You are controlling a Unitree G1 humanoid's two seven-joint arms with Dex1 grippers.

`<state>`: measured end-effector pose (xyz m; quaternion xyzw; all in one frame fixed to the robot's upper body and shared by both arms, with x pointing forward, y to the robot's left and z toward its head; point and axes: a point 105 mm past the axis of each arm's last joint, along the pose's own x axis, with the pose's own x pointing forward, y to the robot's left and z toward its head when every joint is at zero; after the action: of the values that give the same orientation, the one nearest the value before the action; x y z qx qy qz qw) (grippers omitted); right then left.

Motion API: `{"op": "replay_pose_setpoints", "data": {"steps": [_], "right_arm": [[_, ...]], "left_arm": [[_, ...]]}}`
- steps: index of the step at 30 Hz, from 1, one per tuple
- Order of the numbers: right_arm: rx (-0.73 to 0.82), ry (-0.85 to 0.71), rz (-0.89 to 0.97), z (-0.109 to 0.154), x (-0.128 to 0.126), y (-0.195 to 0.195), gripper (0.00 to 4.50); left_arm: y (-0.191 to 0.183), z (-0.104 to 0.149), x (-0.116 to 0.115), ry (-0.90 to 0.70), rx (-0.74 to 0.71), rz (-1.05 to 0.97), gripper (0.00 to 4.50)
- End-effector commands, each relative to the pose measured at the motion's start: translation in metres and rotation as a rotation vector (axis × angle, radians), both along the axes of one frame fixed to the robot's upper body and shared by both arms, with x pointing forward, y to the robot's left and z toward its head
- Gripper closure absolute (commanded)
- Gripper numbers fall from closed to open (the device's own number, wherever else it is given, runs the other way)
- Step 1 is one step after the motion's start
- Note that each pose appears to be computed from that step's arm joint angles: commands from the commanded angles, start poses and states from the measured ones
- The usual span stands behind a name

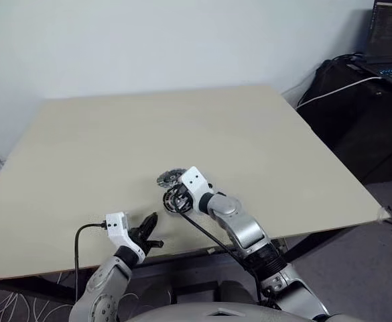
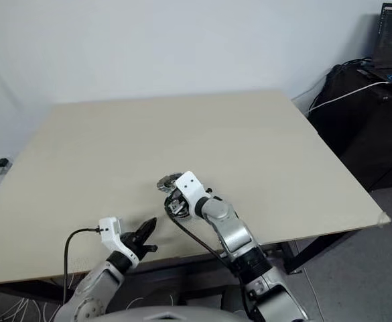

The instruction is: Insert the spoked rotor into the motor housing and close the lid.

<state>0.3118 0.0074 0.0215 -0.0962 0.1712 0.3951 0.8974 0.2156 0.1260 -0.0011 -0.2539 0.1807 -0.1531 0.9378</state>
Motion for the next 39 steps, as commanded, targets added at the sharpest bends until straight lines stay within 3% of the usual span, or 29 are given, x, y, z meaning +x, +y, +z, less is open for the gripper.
{"op": "replay_pose_setpoints", "data": {"steps": [1, 8, 11, 15, 18, 21, 25, 29, 33, 39], "right_arm": [[0.004, -0.007, 0.002, 0.0, 0.002, 0.001, 4.45], [-0.111, 0.094, 0.0, -0.033, -0.012, -0.016, 4.45], [-0.059, 0.048, 0.001, -0.018, -0.01, -0.015, 4.45], [0.09, -0.036, -0.044, 0.024, 0.0, -0.019, 4.45], [0.137, -0.02, -0.052, 0.036, -0.006, -0.026, 4.45], [0.121, 0.005, 0.001, 0.038, -0.021, -0.03, 3.81], [0.136, 0.08, -0.004, 0.035, -0.033, -0.034, 2.55], [-0.045, -0.118, 0.158, 0.041, -0.041, -0.03, 1.29], [-0.189, -0.263, 0.393, 0.049, -0.049, -0.024, 1.96], [-0.5, -0.372, 0.76, 0.04, -0.045, -0.025, 1.96]], "left_arm": [[-0.005, 0.014, 0.003, -0.058, 0.015, -0.033, 4.5], [-0.007, 0.013, 0.003, -0.056, 0.024, -0.049, 4.5], [-0.006, 0.013, 0.005, -0.066, 0.043, -0.048, 4.5], [-0.004, 0.018, 0.01, -0.125, 0.11, -0.046, 4.5], [-0.004, 0.02, 0.01, -0.152, 0.132, -0.05, 4.5], [-0.004, 0.02, 0.009, -0.167, 0.153, -0.057, 4.5], [-0.004, 0.019, 0.009, -0.166, 0.153, -0.057, 4.5], [-0.004, 0.017, 0.008, -0.155, 0.15, -0.058, 4.5], [-0.005, 0.015, 0.008, -0.144, 0.139, -0.063, 4.5], [-0.008, 0.014, 0.009, -0.143, 0.126, -0.067, 4.5]]}}
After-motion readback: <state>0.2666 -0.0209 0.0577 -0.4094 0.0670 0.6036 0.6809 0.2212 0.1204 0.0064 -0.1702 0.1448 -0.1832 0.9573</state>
